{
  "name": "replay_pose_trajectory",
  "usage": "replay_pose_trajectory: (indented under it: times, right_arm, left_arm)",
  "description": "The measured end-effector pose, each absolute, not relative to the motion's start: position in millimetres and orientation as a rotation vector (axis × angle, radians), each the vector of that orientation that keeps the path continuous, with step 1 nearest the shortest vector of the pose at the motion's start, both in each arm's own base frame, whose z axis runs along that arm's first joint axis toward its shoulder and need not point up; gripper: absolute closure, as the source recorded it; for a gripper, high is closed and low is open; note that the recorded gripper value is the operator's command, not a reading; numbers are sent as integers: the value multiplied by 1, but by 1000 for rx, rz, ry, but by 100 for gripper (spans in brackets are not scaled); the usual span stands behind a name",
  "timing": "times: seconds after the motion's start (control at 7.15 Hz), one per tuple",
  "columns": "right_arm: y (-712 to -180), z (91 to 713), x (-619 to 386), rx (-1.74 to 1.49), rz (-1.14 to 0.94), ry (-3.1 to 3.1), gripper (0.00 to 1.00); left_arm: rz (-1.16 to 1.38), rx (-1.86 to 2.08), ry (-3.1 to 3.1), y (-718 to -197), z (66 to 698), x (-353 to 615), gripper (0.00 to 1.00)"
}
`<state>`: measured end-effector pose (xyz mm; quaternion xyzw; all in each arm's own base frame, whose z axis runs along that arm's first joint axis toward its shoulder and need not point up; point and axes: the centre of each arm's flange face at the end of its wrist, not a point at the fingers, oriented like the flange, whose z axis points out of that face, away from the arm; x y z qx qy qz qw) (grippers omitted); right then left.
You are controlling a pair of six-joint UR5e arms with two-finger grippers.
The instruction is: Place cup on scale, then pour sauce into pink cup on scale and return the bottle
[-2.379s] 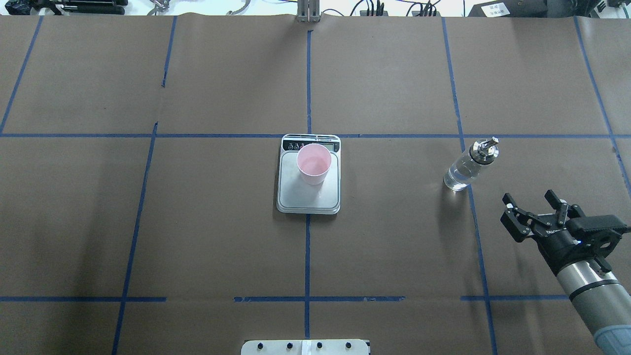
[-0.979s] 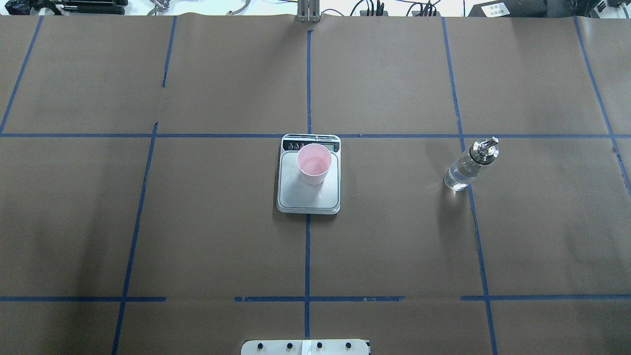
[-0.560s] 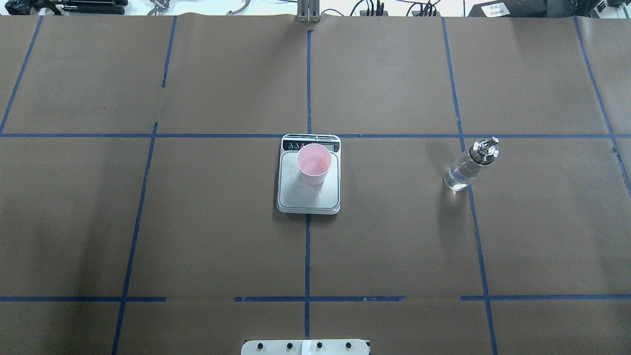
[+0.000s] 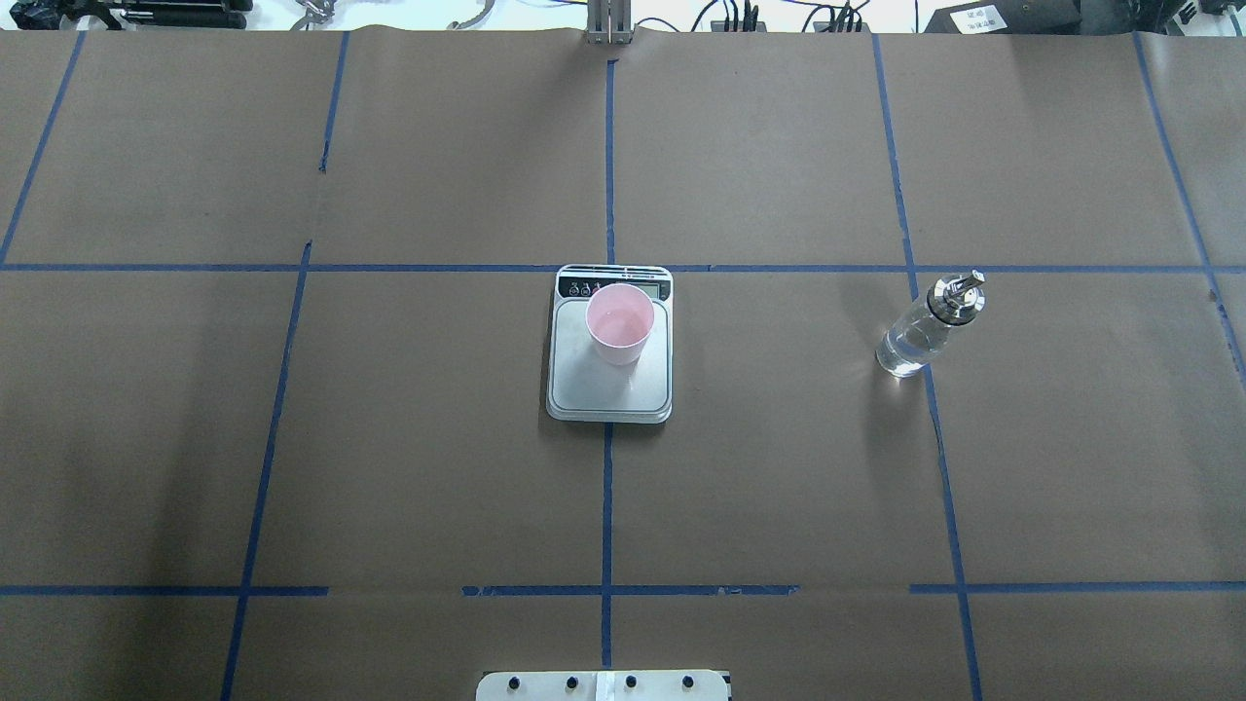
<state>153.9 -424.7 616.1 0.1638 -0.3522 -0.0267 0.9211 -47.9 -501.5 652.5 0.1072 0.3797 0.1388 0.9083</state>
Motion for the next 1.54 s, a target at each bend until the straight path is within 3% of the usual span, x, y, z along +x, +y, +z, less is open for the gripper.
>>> replay_pose_trajectory:
  times: [0.42,0.98,1.54]
  right_arm:
    - [-397,710,114,164,-88,-806,0]
    - [-467,662,30,145,-307,-761,0]
    - [-456,649,67,203,-420,-683,0]
  left_arm:
    - [284,208,785,-496,660,-48,0]
    - [282,204,785,-496,660,-48,0]
    - [284,211,786,-498,658,-48,0]
